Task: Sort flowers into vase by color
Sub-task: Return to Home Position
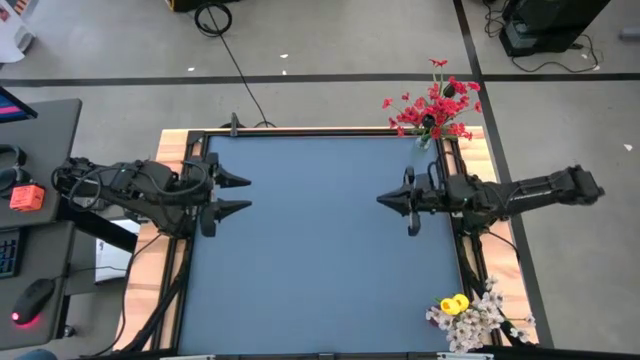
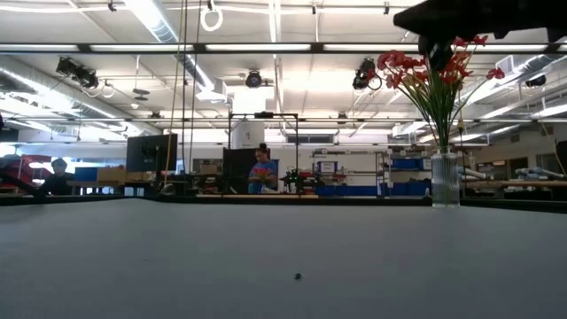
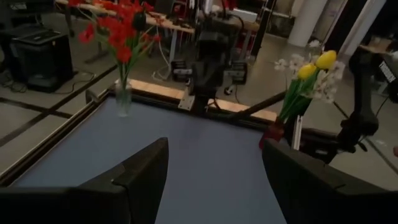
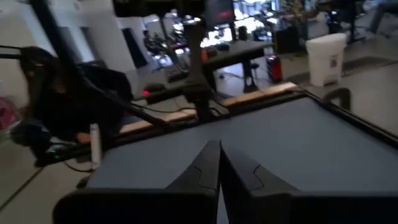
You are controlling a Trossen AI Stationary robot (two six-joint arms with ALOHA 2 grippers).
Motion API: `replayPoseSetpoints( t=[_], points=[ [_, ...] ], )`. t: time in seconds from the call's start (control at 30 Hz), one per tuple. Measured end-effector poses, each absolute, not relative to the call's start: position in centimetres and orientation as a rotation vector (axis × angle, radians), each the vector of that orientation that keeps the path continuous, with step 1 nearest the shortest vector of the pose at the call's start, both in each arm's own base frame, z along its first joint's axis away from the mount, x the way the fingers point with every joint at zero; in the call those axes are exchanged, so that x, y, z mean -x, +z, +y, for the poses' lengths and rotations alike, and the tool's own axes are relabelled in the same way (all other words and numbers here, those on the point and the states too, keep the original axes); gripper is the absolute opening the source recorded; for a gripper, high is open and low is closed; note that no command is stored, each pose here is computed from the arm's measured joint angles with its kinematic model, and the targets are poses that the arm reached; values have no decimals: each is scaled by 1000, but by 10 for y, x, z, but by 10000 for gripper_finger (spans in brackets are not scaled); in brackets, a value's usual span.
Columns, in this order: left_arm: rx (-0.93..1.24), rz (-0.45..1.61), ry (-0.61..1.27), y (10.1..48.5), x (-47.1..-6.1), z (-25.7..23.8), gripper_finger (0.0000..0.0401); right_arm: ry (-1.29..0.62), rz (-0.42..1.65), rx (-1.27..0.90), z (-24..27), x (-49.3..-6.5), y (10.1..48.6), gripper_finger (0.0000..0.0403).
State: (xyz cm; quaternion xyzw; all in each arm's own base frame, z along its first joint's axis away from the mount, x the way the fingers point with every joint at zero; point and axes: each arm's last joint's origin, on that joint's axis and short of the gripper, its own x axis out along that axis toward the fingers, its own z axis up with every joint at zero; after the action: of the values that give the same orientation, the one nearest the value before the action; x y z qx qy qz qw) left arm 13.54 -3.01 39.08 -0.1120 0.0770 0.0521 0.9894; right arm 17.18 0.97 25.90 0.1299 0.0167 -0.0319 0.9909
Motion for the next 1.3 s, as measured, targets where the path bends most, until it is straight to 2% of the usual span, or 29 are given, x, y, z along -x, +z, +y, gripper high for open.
replayPoseSetpoints(
  t=[0.2, 0.4, 0.5, 0.63, 0.77, 0.9, 1.0, 1.1, 1.23, 1.3],
  points=[
    [247, 92, 99, 397, -137, -30, 266, -98, -29, -271, 6, -172, 265, 6],
    [225, 67, 66, 400, -137, -31, 266, -131, 66, -248, 10, -179, 266, 10],
    [287, 43, 65, 402, -141, -33, 266, -166, 33, -307, 9, -184, 276, 10],
    [284, 72, 87, 398, -146, -33, 266, -163, 14, -235, 9, -186, 292, 6],
    [244, 123, 121, 390, -160, -34, 262, -161, 63, -196, 9, -183, 291, 5],
    [163, 113, 165, 376, -168, -32, 231, -132, 125, -197, 9, -179, 283, 5],
    [163, 76, 153, 347, -167, -27, 193, -84, 120, -215, 11, -176, 278, 5],
    [174, 61, 154, 320, -157, -22, 152, -75, 125, -221, 12, -174, 274, 4],
    [177, 37, 169, 303, -139, -17, 108, -116, 181, -193, 10, -173, 269, 5],
    [179, 23, 188, 297, -131, -15, 88, -162, 210, -272, 6, -173, 264, 7]
  ],
)
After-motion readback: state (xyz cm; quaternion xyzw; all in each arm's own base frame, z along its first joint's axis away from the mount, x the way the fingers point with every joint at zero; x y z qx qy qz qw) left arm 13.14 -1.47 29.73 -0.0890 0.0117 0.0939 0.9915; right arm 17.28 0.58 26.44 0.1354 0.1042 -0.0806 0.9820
